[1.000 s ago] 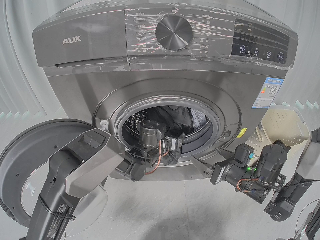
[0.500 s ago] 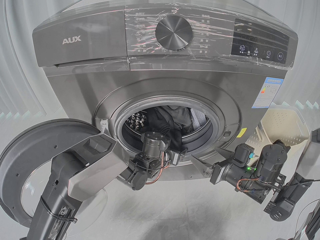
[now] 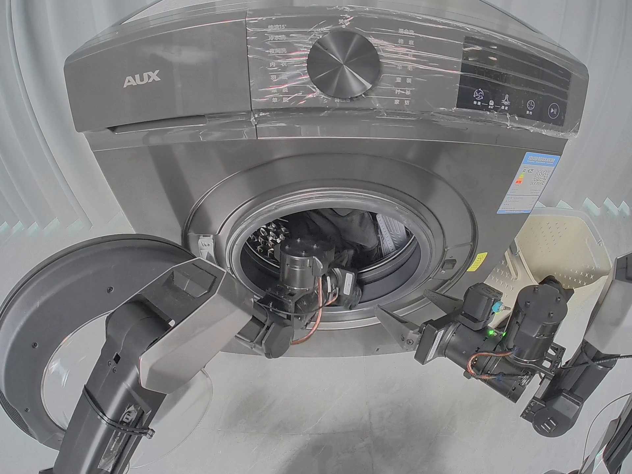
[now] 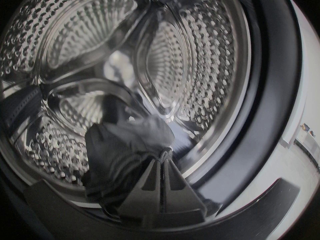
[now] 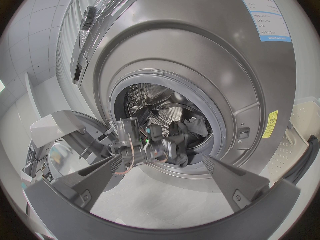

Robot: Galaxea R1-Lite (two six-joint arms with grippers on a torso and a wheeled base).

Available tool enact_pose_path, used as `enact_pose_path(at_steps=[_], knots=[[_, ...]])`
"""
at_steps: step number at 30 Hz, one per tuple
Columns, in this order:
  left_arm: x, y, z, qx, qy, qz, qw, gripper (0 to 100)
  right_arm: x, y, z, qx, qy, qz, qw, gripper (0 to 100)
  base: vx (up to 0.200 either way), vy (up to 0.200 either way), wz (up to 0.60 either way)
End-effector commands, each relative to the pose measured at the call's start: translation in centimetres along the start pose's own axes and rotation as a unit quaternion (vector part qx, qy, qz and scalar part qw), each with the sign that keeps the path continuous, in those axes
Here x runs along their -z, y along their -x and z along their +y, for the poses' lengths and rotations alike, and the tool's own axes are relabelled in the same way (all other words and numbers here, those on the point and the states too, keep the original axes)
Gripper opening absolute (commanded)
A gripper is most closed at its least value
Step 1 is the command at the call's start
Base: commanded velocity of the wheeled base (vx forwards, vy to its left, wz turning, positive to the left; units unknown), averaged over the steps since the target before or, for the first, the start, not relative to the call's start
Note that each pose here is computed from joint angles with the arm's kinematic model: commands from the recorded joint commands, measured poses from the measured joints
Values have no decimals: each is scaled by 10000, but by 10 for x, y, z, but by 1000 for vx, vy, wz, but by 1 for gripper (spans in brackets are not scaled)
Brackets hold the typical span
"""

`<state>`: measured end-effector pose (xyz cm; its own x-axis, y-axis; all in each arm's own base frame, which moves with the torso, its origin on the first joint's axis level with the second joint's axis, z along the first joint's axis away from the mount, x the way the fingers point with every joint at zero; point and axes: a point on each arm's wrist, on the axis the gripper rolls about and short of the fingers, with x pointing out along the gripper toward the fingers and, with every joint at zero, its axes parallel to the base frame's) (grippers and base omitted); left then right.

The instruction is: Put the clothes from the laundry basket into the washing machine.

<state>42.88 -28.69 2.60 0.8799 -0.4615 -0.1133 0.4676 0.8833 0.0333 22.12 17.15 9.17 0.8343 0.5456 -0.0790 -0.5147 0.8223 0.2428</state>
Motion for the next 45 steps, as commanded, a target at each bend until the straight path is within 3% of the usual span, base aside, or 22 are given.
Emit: enact_pose_path(at_steps=[1, 5, 11, 20, 21, 24, 30, 33, 38, 45], knots=[[-34, -19, 14, -331, 155, -826, 9959, 0, 0, 0, 0, -4, -1, -5, 10000, 100, 0, 0, 0], [-46, -37, 30, -675, 239, -1414, 9874, 0, 0, 0, 0, -2, 0, 3, 10000, 100, 0, 0, 0], [-30, -42, 41, -817, 248, -1343, 9873, 0, 1, 0, 0, 0, 0, 10, 10000, 100, 0, 0, 0], [-34, -41, 51, -909, 254, -1409, 9855, 0, 1, 0, 0, 4, 2, 25, 10000, 100, 0, 0, 0], [-36, -41, 49, -889, 296, -1443, 9851, 100, 2, 0, 0, 6, 2, 32, 10000, 100, 0, 0, 0], [-40, -40, 43, -811, 513, -1483, 9843, 100, 2, 0, 0, 6, 2, 32, 10000, 100, 0, 0, 0], [-67, -32, 33, -706, 557, -1695, 9814, 100, 2, 1, 0, 12, 5, 54, 10000, 100, 0, 0, 0], [-79, -16, 19, -558, 580, -1634, 9833, 100, 2, 2, -1, 19, 4, 52, 10000, 100, 0, 0, 0], [-76, 26, -3, -306, 527, -1173, 9912, 100, 1, 2, -1, 23, 3, 36, 10000, 100, 0, 0, 0], [-50, 107, -36, 183, 332, -274, 9989, 100, 2, 6, -1, 34, 7, 80, 10000, 100, 0, 0, 0]])
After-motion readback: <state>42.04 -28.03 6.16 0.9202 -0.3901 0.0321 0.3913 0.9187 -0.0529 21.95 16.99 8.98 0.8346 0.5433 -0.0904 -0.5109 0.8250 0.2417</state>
